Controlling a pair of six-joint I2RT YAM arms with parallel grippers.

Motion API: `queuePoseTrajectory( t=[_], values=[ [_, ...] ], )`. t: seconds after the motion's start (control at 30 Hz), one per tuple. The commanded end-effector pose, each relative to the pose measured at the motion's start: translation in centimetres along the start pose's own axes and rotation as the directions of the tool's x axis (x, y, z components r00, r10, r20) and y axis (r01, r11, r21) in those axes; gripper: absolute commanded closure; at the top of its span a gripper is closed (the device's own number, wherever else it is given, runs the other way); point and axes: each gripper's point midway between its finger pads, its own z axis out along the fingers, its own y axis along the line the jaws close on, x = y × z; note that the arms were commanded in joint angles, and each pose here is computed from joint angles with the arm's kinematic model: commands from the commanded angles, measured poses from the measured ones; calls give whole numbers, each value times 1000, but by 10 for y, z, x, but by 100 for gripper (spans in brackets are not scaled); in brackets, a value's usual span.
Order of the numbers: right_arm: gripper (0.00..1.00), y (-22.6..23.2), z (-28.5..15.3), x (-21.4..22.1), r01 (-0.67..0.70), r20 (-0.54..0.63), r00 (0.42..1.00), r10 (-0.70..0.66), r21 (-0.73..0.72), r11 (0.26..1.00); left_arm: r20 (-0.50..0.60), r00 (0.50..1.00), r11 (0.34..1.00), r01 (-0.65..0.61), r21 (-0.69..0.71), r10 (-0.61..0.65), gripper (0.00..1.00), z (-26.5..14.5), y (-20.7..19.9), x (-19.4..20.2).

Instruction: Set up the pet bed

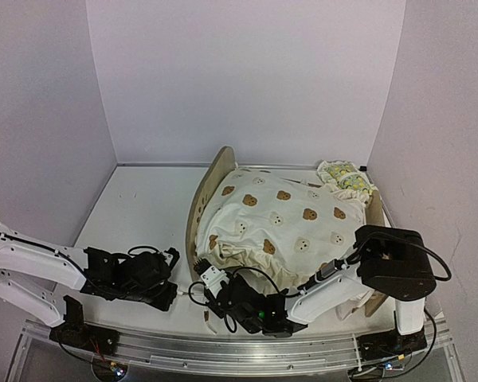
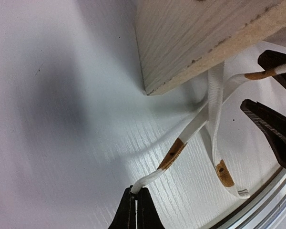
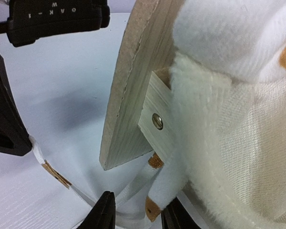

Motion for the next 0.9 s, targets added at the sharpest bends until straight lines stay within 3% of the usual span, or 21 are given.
queuePoseTrajectory(
  t=[0.0, 0.13, 0.3, 0.87],
  values=[
    [76, -7, 2, -21, -30, 73, 997, 27, 43, 999, 15, 1000, 998, 8, 58, -9, 100, -14, -11, -6],
    [92, -9, 0, -22, -36, 81, 996, 33, 44, 998, 48, 999, 993, 9, 115, -14, 100, -22, -23, -17],
    [99, -8, -6, -22, -51, 82, 995, 50, 16, 999, 98, 995, 985, -1, 175, -17, 100, -29, -38, -32],
    [92, 7, -33, -19, -57, 75, 995, 71, -178, 982, 199, 980, 979, -18, 203, -24, 100, -8, -75, -75]
  ],
)
